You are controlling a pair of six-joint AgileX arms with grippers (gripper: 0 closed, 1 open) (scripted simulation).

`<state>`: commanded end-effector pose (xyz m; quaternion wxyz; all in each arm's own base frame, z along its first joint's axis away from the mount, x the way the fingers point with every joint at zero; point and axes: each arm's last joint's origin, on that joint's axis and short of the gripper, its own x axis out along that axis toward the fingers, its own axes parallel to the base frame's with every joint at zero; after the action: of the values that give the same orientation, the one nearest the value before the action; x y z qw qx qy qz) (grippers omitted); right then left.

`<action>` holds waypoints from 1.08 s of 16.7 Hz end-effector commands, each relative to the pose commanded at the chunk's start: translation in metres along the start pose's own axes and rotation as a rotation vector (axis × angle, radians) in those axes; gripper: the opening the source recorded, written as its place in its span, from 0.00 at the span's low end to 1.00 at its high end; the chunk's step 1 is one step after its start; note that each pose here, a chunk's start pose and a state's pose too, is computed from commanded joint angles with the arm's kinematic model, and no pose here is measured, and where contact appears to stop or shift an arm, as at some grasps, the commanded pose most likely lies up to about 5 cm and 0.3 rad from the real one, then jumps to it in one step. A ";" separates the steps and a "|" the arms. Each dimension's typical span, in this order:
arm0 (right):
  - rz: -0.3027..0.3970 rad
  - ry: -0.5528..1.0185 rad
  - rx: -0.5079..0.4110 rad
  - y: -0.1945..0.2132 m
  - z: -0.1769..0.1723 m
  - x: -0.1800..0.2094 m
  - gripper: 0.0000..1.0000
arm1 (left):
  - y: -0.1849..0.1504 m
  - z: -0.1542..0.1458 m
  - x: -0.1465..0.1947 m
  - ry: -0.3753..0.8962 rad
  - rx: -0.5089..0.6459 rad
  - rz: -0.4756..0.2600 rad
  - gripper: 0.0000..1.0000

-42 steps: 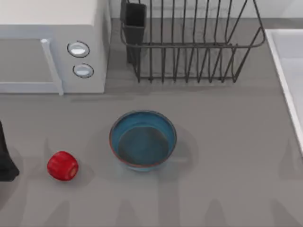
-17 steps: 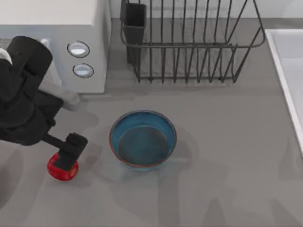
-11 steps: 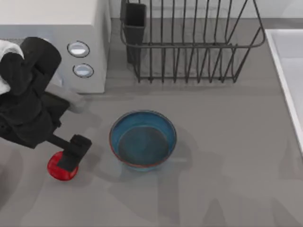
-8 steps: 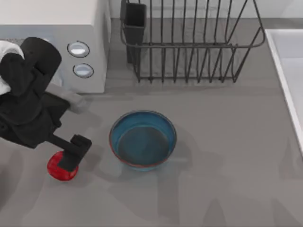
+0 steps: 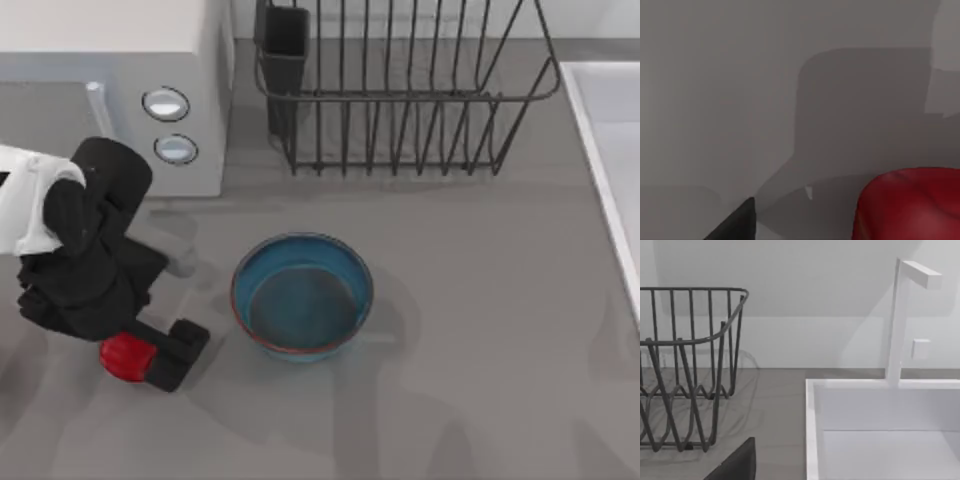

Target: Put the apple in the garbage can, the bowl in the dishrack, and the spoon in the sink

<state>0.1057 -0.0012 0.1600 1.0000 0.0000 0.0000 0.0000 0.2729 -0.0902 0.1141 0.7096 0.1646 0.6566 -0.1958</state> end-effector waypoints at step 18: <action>0.000 0.000 0.000 0.000 0.000 0.000 1.00 | 0.000 -0.001 0.006 0.006 0.000 -0.001 0.02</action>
<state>0.1057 -0.0012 0.1600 1.0000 0.0000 0.0000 0.0000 0.2723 -0.0904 0.1085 0.7075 0.1649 0.6588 -0.1959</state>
